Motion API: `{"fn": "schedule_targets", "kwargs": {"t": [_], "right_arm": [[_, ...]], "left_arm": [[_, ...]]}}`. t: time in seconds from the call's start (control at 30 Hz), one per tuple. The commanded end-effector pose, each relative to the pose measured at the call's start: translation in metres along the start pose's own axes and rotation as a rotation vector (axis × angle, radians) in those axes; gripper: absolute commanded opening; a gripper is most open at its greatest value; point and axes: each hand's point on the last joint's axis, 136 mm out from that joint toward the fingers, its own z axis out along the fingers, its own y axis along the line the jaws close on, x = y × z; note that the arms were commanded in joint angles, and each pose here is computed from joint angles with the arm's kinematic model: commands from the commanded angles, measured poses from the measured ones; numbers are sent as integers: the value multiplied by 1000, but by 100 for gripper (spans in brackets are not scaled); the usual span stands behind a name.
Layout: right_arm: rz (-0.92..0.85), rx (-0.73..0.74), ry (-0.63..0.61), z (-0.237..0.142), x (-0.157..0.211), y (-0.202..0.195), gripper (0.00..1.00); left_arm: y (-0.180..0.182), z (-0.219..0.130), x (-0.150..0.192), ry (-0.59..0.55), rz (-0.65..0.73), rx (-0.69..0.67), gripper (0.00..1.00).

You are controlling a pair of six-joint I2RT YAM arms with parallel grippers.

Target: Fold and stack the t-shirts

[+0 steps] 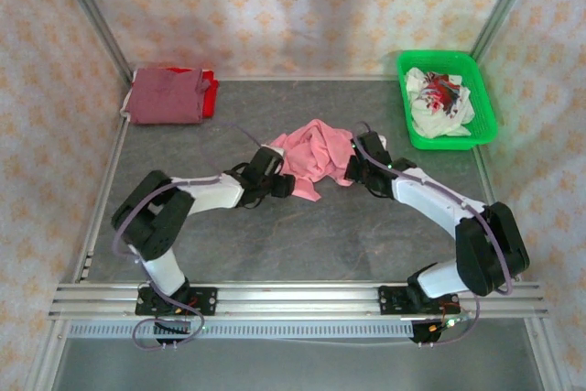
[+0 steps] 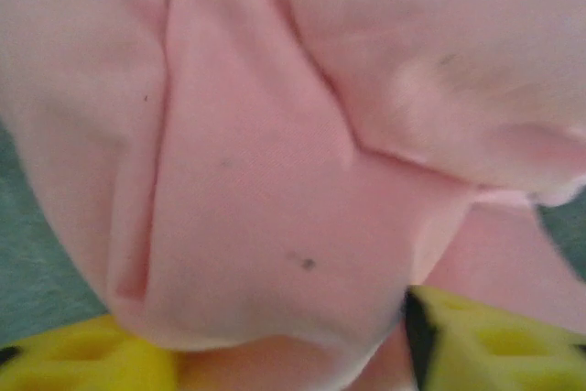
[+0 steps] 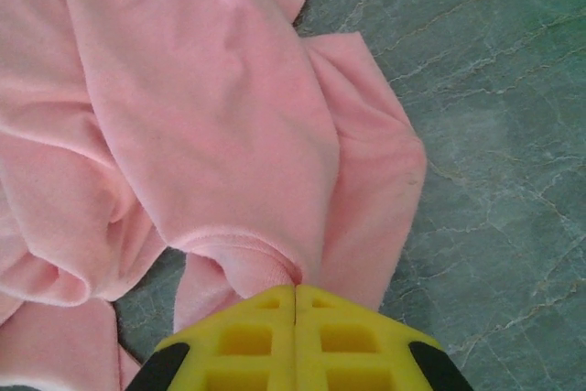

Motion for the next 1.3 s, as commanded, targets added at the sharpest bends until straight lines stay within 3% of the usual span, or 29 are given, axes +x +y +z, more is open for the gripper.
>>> {"fn": "schedule_targets", "kwargs": {"t": [0.0,0.03,0.07,0.23,0.33,0.63,0.77,0.9,1.1,1.17,1.23,1.27], "right_arm": [[40,30,-69,-18,-20,-12,0],[45,32,-85,-24,-25,-15,0],[46,37,-105,-32,-30,-18,0],[-7,70,-177,-70,-46,-29,0],[-27,18,-233,-101,-57,-25,0],[-75,-201,-428,-210,-85,-4,0],[-99,-267,-452,-245,-87,1,0],[-59,-178,-471,-237,-92,-13,0],[-48,-15,-422,-164,-110,-16,0],[-31,29,-417,-142,-120,-16,16],[9,83,-388,-120,-129,-24,26],[28,95,-366,-112,-132,-28,36]], "left_arm": [[4,5,-22,-52,-38,-8,26],[11,1,-24,-61,-60,-24,8],[19,-7,-27,-85,-79,-47,0],[60,-77,-50,-222,-94,-193,0],[73,-128,-65,-288,-72,-226,0],[76,-275,-94,-511,19,-244,0],[84,-315,-91,-601,6,-261,0],[98,-316,-82,-605,2,-331,0],[121,-259,-85,-502,-24,-461,5],[130,-235,-89,-459,-33,-496,28],[146,-211,-88,-394,-79,-521,31],[154,-200,-84,-349,-117,-531,40]]}}
